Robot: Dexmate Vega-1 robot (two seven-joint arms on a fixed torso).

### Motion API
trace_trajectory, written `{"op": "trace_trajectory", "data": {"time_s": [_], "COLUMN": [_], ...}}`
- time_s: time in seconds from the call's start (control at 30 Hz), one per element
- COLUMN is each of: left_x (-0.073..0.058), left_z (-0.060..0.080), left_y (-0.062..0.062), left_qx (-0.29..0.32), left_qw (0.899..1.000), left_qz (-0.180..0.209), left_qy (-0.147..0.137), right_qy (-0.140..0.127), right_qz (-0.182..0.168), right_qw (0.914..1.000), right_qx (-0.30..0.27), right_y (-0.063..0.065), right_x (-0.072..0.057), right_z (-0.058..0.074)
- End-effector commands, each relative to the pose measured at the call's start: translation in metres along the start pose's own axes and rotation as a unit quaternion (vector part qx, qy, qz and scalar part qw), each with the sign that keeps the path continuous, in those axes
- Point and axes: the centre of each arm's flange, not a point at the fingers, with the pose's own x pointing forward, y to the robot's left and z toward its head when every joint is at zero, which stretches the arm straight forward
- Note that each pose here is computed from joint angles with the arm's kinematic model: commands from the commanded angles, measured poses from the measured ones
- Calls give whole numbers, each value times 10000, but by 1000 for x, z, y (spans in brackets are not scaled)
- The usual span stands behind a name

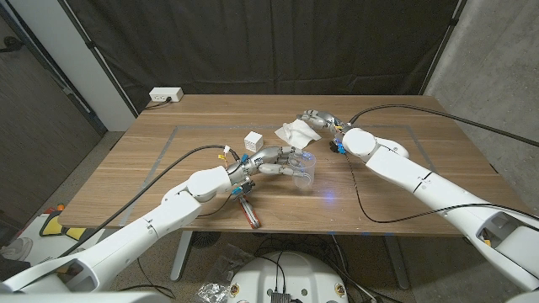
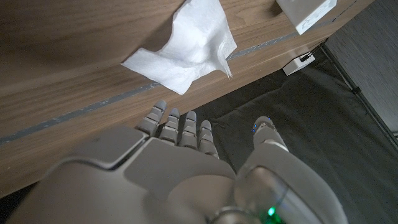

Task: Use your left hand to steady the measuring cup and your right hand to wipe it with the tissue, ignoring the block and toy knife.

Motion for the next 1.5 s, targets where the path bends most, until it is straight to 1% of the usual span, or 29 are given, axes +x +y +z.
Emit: {"op": "trace_trajectory", "data": {"time_s": [0.03, 0.23, 0.4, 0.53, 0.57, 0.73, 0.83, 0.93, 1.03, 1.17, 1.5], "left_x": [-13, -19, -24, -28, -29, -30, -31, -31, -31, -32, -31], "left_z": [15, 22, 25, 26, 26, 27, 27, 27, 26, 25, 23], "left_y": [13, 15, 19, 22, 23, 26, 27, 28, 29, 30, 34], "left_qx": [58, 108, 155, 176, 175, 195, 206, 199, 200, 187, 169], "left_qw": [9995, 9990, 9985, 9981, 9978, 9975, 9975, 9975, 9975, 9974, 9976], "left_qz": [289, 356, 457, 542, 585, 623, 632, 634, 637, 646, 633], "left_qy": [-151, -232, -242, -239, -246, -252, -253, -255, -250, -248, -235], "right_qy": [115, 218, 307, 356, 387, 436, 497, 528, 582, 686, 1001], "right_qz": [-1, 35, 98, 170, 213, 290, 347, 403, 458, 535, 685], "right_qw": [9981, 9958, 9928, 9887, 9866, 9820, 9755, 9712, 9673, 9599, 9405], "right_qx": [-598, -886, -1152, -1443, -1571, -1814, -2114, -2288, -2425, -2667, -3174], "right_y": [3, 4, 6, 10, 13, 18, 23, 26, 29, 34, 45], "right_x": [11, 19, 27, 32, 35, 40, 44, 47, 50, 55, 63], "right_z": [10, 15, 19, 24, 27, 31, 36, 38, 40, 41, 37]}}
